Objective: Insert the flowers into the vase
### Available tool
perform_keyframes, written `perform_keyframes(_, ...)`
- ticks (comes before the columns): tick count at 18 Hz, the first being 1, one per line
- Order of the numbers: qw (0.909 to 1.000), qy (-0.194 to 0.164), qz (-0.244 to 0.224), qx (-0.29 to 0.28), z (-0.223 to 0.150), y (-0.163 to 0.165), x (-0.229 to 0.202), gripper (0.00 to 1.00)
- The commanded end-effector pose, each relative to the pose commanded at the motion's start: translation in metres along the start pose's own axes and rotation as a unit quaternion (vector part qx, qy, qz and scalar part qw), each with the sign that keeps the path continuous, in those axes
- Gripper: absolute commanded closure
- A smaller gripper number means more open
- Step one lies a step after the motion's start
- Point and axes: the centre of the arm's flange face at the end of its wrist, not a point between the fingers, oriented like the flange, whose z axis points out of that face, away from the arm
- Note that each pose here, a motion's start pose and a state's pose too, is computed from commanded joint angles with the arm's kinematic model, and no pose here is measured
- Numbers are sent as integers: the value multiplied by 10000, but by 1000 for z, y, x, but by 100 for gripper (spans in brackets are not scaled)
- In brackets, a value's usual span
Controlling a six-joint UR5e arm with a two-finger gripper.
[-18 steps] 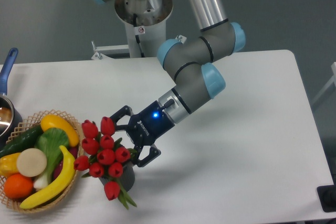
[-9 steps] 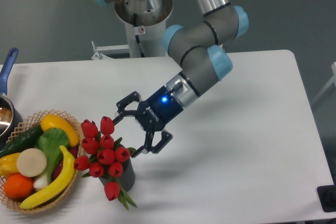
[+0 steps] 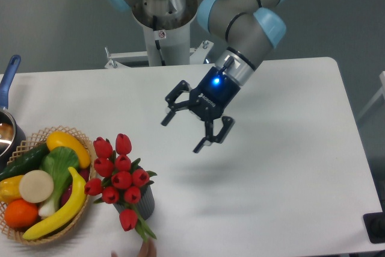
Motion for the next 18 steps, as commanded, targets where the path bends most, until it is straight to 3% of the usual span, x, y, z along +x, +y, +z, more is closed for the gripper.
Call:
perform_keyframes(4, 9970, -378, -1, -674, -17, 11, -19, 0)
perform_keyframes(6, 9912, -522, -40, -1219, -20, 25, -22, 0)
perform_keyframes(11, 9589, -750, -150, -2732, -19, 68, -32, 0)
perform_keyframes(17, 9474, -810, -152, -3094, -21, 74, -37, 0)
perform_keyframes(18, 9419, -807, -167, -3256, -25, 73, -39, 0)
